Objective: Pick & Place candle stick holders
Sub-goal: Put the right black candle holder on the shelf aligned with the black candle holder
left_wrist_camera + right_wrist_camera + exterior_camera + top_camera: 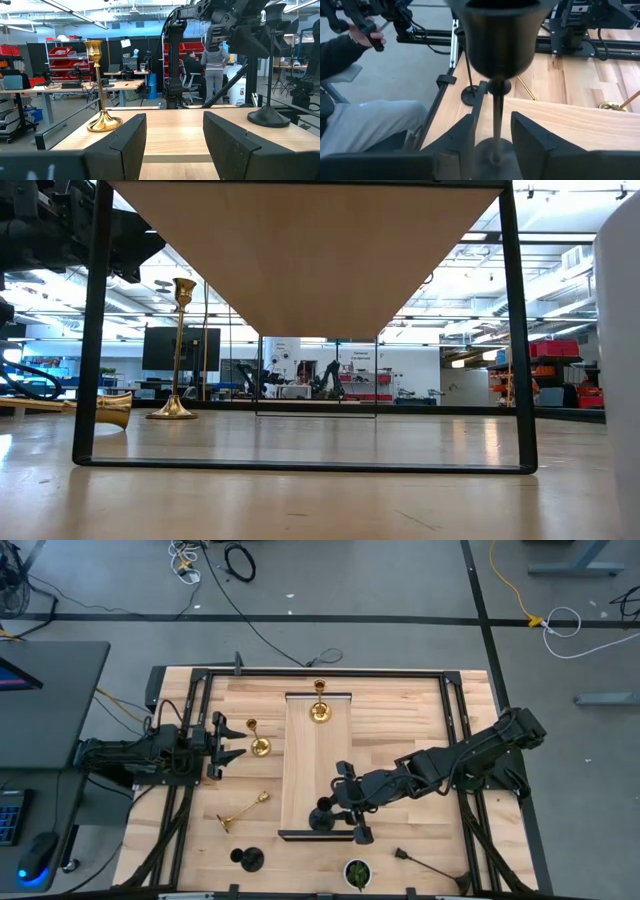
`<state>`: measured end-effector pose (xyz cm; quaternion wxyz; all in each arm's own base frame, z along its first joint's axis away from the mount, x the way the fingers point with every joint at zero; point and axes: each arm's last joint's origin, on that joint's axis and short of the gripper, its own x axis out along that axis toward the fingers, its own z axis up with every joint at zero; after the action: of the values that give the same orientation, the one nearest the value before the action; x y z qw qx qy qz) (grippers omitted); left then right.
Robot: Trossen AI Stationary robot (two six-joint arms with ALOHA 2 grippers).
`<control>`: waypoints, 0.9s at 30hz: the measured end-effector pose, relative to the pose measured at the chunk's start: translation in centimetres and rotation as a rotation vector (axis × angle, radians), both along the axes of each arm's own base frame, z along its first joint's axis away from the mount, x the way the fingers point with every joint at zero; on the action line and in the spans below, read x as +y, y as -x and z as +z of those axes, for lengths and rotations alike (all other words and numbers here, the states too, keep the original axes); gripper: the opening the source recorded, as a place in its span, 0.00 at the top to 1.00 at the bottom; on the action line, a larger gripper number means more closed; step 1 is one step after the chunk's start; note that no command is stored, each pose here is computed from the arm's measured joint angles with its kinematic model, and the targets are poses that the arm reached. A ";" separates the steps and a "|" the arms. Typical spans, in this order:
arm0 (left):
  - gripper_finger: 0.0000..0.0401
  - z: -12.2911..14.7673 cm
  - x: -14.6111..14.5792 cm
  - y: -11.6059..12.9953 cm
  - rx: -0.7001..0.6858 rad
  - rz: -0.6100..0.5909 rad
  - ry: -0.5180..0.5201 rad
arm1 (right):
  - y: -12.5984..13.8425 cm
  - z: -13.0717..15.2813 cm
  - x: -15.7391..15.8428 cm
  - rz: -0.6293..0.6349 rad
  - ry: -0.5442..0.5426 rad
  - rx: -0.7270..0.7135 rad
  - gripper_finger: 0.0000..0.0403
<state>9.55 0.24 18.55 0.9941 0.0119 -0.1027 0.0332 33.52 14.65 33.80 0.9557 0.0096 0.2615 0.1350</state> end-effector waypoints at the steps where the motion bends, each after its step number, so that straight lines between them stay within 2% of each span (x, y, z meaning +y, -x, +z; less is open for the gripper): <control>1: 0.51 0.0 0.0 0.0 0.000 0.000 0.000 | 0.0 0.0 0.0 0.002 0.005 0.002 0.67; 6: 0.51 0.0 0.0 0.0 0.000 0.000 0.000 | 0.1 -0.1 -0.1 0.015 0.034 0.007 0.64; 11: 0.51 0.0 0.0 0.0 0.000 0.000 0.002 | 0.8 -0.3 -0.7 -0.022 0.096 0.069 0.63; 17: 0.51 0.0 -0.1 0.0 0.000 -0.019 -0.002 | 2.0 -0.1 -1.4 -0.042 0.112 0.143 0.63; 21: 0.51 0.0 -0.1 0.0 0.000 -0.018 -0.002 | 3.6 0.1 -2.0 -0.086 0.091 0.248 0.63; 27: 0.51 0.0 -0.1 0.0 0.001 -0.018 -0.003 | 6.4 -0.5 -1.8 -0.182 0.019 0.481 0.63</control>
<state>9.55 0.19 18.54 0.9944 0.0125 -0.1026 0.0238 27.11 12.80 33.34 0.8743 0.0561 0.4805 0.0399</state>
